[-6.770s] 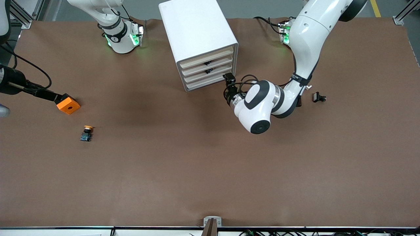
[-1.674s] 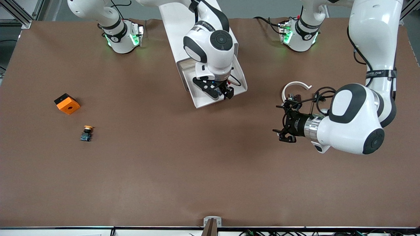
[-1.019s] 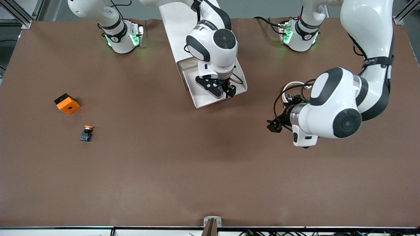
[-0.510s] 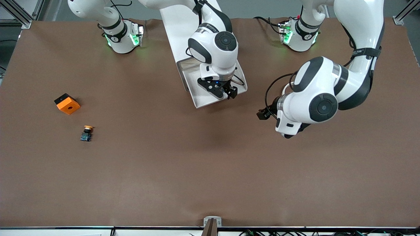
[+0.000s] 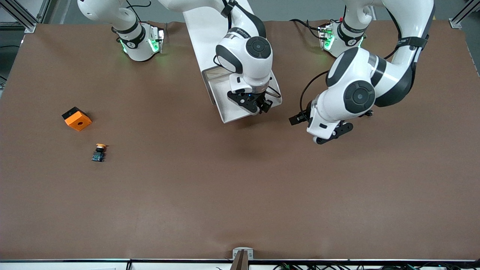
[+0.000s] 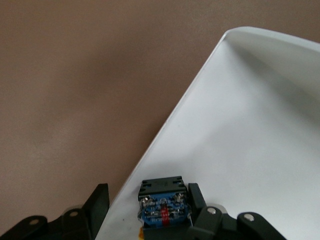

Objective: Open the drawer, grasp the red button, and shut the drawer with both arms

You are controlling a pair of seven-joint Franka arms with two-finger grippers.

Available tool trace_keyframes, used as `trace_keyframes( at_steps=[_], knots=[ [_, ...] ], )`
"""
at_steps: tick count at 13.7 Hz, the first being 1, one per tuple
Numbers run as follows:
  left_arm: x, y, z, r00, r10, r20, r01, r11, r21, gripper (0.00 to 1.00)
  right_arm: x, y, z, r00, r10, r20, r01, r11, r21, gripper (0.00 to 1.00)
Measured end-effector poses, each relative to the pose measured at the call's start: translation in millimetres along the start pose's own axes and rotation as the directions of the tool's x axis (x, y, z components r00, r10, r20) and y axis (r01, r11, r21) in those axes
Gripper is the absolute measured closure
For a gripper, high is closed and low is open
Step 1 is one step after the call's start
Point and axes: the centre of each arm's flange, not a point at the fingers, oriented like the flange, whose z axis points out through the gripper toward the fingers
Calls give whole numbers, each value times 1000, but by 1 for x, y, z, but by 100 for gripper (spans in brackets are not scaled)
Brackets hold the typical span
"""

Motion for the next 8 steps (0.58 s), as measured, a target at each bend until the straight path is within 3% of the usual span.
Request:
trace_keyframes(
  at_steps=[2,5,8],
  knots=[
    [-7,3,8,999,37,-13,-37,999,16,0,0,0,-1,1000,-2,0,2,1000,2,34],
    [-9,5,20,998,65,-23,-64,998,10,0,0,-2,-5,1000,-5,0,5,1000,10,60],
    [-15,9,32,996,82,-20,-81,997,13,0,0,-2,-6,1000,-16,0,16,1000,9,60]
  ],
)
